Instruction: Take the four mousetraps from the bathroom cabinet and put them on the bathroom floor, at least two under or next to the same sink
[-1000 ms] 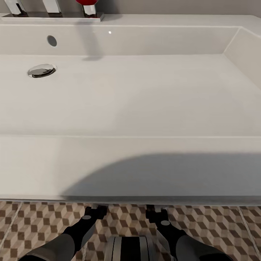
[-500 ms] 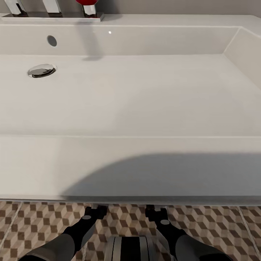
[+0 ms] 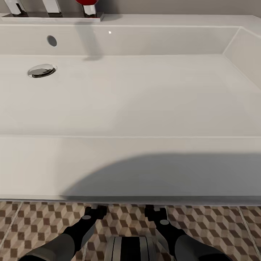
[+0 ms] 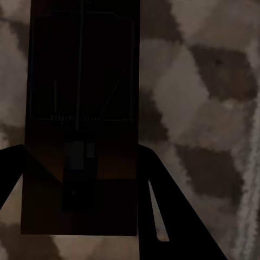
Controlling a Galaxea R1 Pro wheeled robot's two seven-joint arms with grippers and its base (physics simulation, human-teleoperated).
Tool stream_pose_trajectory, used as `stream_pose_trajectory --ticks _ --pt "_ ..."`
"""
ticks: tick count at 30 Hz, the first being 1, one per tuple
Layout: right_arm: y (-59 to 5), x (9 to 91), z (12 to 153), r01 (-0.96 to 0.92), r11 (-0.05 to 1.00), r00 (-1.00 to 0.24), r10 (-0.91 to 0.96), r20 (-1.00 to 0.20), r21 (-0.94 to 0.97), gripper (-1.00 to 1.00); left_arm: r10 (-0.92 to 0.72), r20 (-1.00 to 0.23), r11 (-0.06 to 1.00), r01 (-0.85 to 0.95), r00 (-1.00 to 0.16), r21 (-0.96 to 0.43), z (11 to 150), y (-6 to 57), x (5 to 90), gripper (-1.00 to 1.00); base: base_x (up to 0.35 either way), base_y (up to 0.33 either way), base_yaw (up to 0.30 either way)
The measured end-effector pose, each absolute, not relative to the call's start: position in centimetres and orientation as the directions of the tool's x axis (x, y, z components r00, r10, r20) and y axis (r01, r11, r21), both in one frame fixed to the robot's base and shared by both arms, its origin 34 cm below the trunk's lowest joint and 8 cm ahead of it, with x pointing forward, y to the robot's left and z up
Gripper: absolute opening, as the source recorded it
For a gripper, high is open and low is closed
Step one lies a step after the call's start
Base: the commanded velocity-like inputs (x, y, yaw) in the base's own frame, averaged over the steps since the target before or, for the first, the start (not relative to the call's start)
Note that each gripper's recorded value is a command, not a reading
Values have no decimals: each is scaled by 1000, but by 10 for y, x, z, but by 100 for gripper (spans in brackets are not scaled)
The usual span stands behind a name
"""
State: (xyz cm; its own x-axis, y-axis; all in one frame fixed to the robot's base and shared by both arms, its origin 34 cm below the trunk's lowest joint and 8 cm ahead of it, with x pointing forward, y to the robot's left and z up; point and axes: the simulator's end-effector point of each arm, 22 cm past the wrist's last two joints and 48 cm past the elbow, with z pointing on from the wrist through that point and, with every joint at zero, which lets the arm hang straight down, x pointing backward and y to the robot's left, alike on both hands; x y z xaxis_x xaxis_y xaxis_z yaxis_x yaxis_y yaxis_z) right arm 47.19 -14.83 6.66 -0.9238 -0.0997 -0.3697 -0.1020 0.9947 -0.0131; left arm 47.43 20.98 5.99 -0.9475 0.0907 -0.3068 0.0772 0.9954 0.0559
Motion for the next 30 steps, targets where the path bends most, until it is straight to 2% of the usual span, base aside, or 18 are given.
stream_pose_trajectory --ticks 30 --pt "-149 470 66 -106 994 -927 -107 -361 -21 -100 90 -307 995 76 -948 56 60 211 474 -100 0 0 0"
